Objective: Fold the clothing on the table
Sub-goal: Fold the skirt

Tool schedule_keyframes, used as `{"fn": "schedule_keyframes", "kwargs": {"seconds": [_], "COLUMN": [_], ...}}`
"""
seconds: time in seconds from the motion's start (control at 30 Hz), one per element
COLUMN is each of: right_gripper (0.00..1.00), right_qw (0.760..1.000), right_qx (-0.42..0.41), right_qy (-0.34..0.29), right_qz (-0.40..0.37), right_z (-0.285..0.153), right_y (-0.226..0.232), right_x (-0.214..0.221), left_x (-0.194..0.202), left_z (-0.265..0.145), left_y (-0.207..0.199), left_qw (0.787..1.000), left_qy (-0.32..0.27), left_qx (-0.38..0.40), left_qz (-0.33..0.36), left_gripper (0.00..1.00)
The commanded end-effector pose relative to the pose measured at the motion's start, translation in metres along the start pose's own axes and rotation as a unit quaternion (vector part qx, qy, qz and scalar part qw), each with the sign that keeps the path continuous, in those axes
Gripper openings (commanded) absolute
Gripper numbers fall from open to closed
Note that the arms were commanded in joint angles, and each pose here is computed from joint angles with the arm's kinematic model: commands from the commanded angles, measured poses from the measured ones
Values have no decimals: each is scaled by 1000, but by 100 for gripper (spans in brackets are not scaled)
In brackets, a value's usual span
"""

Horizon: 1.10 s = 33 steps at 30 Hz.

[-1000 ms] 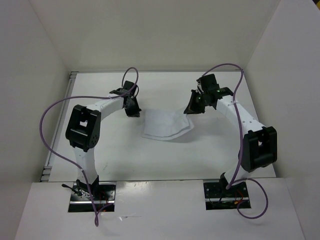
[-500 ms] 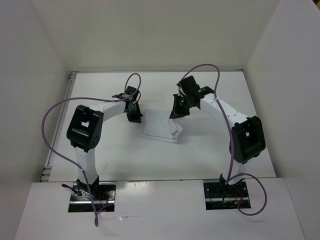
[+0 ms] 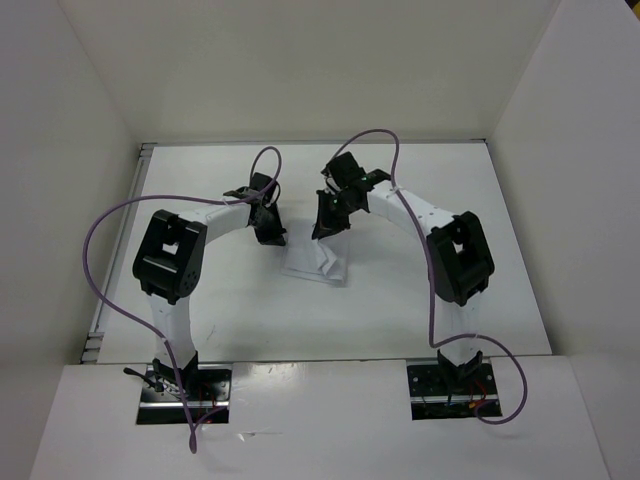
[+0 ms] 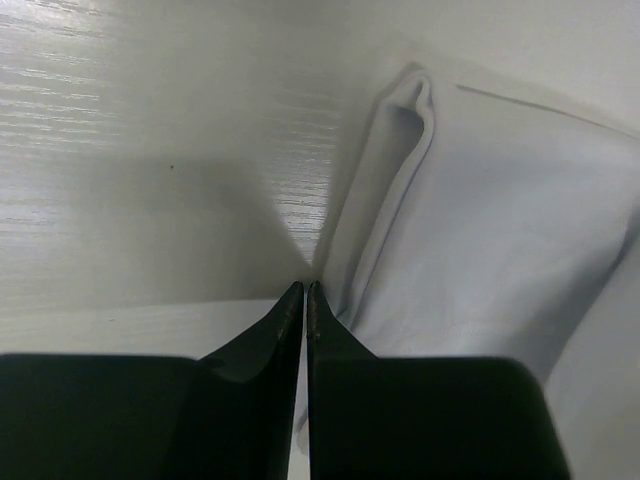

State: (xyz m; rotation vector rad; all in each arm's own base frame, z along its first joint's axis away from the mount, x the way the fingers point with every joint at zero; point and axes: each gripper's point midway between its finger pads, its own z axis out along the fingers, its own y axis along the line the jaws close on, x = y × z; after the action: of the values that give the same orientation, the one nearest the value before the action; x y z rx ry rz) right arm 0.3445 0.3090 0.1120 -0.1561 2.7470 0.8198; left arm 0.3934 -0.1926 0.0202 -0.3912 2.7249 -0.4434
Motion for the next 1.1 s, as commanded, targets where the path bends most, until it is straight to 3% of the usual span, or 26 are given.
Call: {"fn": "schedule_keyframes", "kwargs": {"seconds": [0.0, 1.07], "right_gripper": [0, 0], "right_qw": [999, 998], "right_qx": [-36, -52], "right_qy": [-22, 28], "right_qz": [-18, -14], "right_z": [1, 76], "right_y": [28, 46], "right_x": [-19, -21], "left_x": [7, 11], "left_z": [-1, 1], "left_y": [3, -2], "left_qw": [1000, 999], "left_qy": [10, 27], "left_qx": [-3, 13], "left_qz": [1, 23], "left_gripper": [9, 9]}}
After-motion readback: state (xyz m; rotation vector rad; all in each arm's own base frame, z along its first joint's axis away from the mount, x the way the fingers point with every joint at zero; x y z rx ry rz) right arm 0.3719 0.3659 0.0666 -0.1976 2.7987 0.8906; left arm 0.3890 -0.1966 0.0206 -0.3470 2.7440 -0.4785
